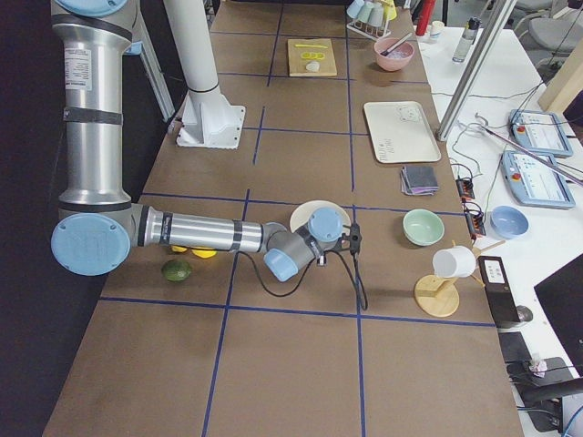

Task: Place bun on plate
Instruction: 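Slide the white plate with the right gripper to the table center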

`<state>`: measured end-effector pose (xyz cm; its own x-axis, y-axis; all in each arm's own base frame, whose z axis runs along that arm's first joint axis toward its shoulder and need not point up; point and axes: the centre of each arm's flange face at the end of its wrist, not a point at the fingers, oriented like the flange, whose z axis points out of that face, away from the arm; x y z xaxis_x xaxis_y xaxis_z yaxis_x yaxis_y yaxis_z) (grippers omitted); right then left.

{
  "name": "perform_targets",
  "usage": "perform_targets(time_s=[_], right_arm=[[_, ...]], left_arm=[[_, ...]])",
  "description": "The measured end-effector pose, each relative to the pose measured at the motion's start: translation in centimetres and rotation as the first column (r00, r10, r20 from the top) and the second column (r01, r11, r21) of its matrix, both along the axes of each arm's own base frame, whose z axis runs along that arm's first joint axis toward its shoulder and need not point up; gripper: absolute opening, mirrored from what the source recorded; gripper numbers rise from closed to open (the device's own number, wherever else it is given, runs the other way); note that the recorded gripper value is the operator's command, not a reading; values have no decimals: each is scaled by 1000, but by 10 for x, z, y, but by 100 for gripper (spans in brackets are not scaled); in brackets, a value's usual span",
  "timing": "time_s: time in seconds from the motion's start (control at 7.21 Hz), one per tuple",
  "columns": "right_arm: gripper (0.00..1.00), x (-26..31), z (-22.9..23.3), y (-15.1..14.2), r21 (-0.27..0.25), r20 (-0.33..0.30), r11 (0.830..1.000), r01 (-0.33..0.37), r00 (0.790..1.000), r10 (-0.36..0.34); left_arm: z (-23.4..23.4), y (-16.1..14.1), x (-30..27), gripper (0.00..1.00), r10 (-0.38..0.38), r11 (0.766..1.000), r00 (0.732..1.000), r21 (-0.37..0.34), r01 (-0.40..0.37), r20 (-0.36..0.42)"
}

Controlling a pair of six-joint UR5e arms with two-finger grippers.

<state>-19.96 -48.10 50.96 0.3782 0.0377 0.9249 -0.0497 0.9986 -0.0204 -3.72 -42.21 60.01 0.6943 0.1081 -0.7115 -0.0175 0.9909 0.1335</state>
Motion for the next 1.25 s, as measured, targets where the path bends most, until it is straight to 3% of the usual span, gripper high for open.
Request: perform_targets(time_s=[0.28,0.55,0.83,1.11,1.25], right_arm=[[0,-101,-86,3,-55,37,998,-37,999,39],[0,-191,-137,26,-67,49,996,-63,997,67],[0,-268,-188,49,-131,16,986,-100,995,103],[2,-315,-216,72,-160,-29,980,-116,993,113],[14,-325,-219,79,-161,-38,980,-113,993,108]], left_arm=[[0,1,0,100,1,1000,1000,5,-1,0],[1,3,0,100,1,1000,1000,7,-1,-5],[0,4,1,100,4,1000,1000,8,-4,-20],[0,4,2,100,5,1000,1000,5,-5,-31],[0,5,2,100,5,1000,999,4,-5,-35]])
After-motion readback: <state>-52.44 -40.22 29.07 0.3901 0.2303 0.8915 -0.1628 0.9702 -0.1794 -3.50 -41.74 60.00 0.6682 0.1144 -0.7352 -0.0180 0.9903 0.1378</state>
